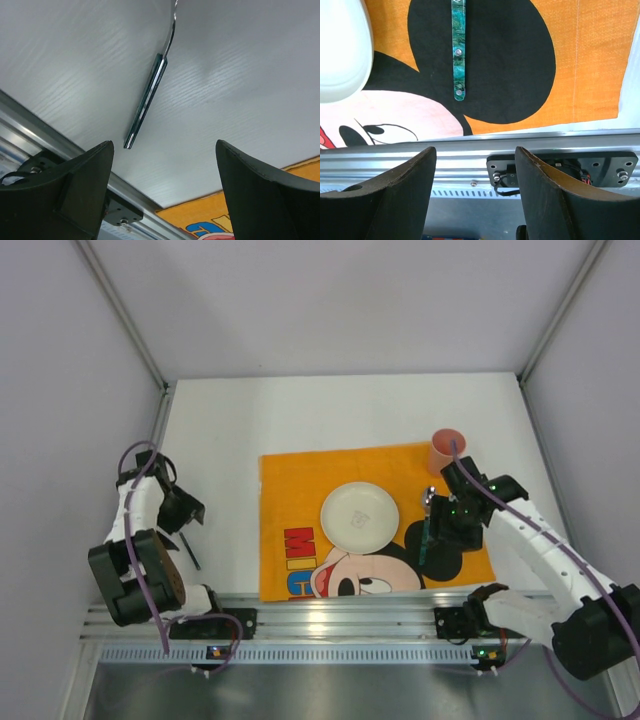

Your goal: Set the dinner table for one person

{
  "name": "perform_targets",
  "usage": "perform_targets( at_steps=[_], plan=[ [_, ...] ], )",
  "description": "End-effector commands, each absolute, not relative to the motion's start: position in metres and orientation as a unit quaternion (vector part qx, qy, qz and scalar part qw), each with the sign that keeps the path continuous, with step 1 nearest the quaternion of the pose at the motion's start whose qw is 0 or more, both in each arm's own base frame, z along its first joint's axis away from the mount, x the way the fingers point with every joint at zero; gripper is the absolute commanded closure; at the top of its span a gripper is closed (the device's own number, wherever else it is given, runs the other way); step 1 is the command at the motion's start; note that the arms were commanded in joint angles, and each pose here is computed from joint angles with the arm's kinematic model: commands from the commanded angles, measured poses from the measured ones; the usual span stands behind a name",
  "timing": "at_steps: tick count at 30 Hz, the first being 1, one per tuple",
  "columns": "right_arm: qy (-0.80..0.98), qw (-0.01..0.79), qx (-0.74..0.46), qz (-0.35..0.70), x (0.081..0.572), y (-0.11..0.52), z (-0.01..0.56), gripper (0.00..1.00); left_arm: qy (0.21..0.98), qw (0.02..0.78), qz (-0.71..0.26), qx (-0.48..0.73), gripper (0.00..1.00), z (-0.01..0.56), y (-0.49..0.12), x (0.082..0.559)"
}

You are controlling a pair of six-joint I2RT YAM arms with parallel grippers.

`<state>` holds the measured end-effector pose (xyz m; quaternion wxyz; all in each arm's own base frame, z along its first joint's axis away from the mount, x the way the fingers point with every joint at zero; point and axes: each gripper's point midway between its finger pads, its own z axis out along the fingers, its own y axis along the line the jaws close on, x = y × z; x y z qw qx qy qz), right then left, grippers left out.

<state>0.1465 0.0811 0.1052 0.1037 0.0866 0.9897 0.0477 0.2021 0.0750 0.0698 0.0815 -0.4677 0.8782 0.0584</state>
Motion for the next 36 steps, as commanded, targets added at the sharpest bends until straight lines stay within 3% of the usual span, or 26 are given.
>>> perform_targets(
  at_steps=[1, 11, 13, 14, 15, 17, 19, 20, 26, 30, 33, 36],
  plan=[
    [0.99, 0.103, 0.081, 0.047, 0.151, 0.081, 0.117, 0.35, 0.868, 0.11, 0.036, -0.483, 0.12, 0.057, 0.083, 0.23],
    [0.991, 0.092, 0.084, 0.04, 0.147, 0.079, 0.114, 0.36, 0.872, 0.065, 0.068, -0.481, 0.17, 0.008, 0.105, 0.228],
    [0.991, 0.089, 0.088, 0.038, 0.144, 0.078, 0.112, 0.36, 0.873, 0.058, 0.068, -0.48, 0.25, -0.001, 0.108, 0.228],
    [0.991, 0.09, 0.09, 0.038, 0.143, 0.077, 0.112, 0.36, 0.873, 0.056, 0.068, -0.48, 0.31, -0.003, 0.109, 0.229],
    [0.991, 0.089, 0.091, 0.037, 0.142, 0.077, 0.111, 0.36, 0.875, 0.052, 0.068, -0.477, 0.48, -0.009, 0.11, 0.23],
    [0.991, 0.089, 0.095, 0.037, 0.14, 0.076, 0.11, 0.36, 0.878, 0.043, 0.058, -0.472, 0.68, -0.014, 0.107, 0.231],
    [0.99, 0.09, 0.101, 0.037, 0.139, 0.076, 0.11, 0.36, 0.886, 0.043, 0.031, -0.46, 0.95, -0.016, 0.102, 0.24],
    [0.99, 0.091, 0.101, 0.037, 0.139, 0.076, 0.109, 0.36, 0.89, 0.05, -0.019, -0.452, 0.99, -0.013, 0.088, 0.251],
    [0.988, 0.098, 0.11, 0.04, 0.138, 0.076, 0.111, 0.36, 0.909, 0.208, -0.173, -0.316, 1.0, 0.066, 0.039, 0.315],
    [0.987, 0.102, 0.117, 0.04, 0.135, 0.074, 0.108, 0.36, 0.887, 0.282, -0.33, -0.155, 1.0, 0.14, -0.062, 0.331],
    [0.986, 0.107, 0.122, 0.048, 0.134, 0.075, 0.109, 0.36, 0.85, 0.265, -0.448, -0.08, 1.0, 0.16, -0.126, 0.314],
    [0.984, 0.112, 0.124, 0.056, 0.129, 0.075, 0.109, 0.36, 0.862, 0.215, -0.454, -0.067, 1.0, 0.135, -0.155, 0.295]
  ],
)
